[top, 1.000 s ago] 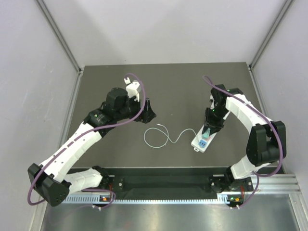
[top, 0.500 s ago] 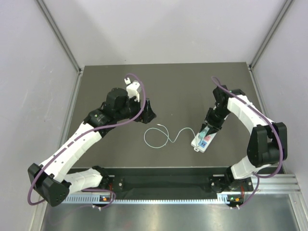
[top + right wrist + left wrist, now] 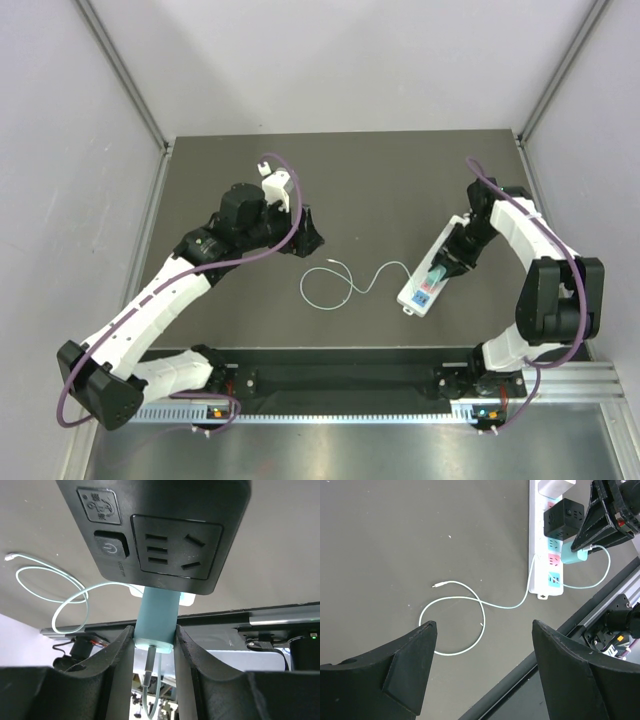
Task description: Insert the plug
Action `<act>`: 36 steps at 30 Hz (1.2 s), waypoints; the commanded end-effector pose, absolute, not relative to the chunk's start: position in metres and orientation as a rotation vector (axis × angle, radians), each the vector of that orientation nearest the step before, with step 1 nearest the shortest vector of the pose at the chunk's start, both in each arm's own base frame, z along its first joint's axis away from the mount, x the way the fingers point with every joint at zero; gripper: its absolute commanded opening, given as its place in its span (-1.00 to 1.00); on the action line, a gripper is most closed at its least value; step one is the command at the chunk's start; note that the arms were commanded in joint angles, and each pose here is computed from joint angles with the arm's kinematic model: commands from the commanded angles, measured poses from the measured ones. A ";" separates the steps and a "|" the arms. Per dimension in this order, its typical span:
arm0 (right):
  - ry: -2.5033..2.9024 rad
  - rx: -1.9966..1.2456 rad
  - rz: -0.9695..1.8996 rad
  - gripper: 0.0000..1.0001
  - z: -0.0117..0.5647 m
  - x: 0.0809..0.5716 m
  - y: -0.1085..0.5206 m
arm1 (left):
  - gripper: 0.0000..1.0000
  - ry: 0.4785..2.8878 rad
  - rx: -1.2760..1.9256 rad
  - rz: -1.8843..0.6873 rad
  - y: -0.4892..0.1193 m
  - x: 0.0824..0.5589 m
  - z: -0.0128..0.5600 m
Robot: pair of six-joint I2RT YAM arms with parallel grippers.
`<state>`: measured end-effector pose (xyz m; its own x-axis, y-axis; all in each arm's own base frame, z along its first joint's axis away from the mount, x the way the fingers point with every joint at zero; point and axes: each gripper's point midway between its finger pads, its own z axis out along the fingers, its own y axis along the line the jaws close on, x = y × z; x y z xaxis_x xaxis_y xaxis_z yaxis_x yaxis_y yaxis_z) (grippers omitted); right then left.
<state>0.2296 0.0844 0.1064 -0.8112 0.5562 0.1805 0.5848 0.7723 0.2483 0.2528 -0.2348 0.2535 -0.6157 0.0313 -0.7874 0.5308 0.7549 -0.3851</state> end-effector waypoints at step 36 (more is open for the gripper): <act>-2.860 -0.867 -0.460 -1.00 0.091 0.244 0.084 | 0.63 2.088 0.436 -0.773 -0.235 0.255 0.262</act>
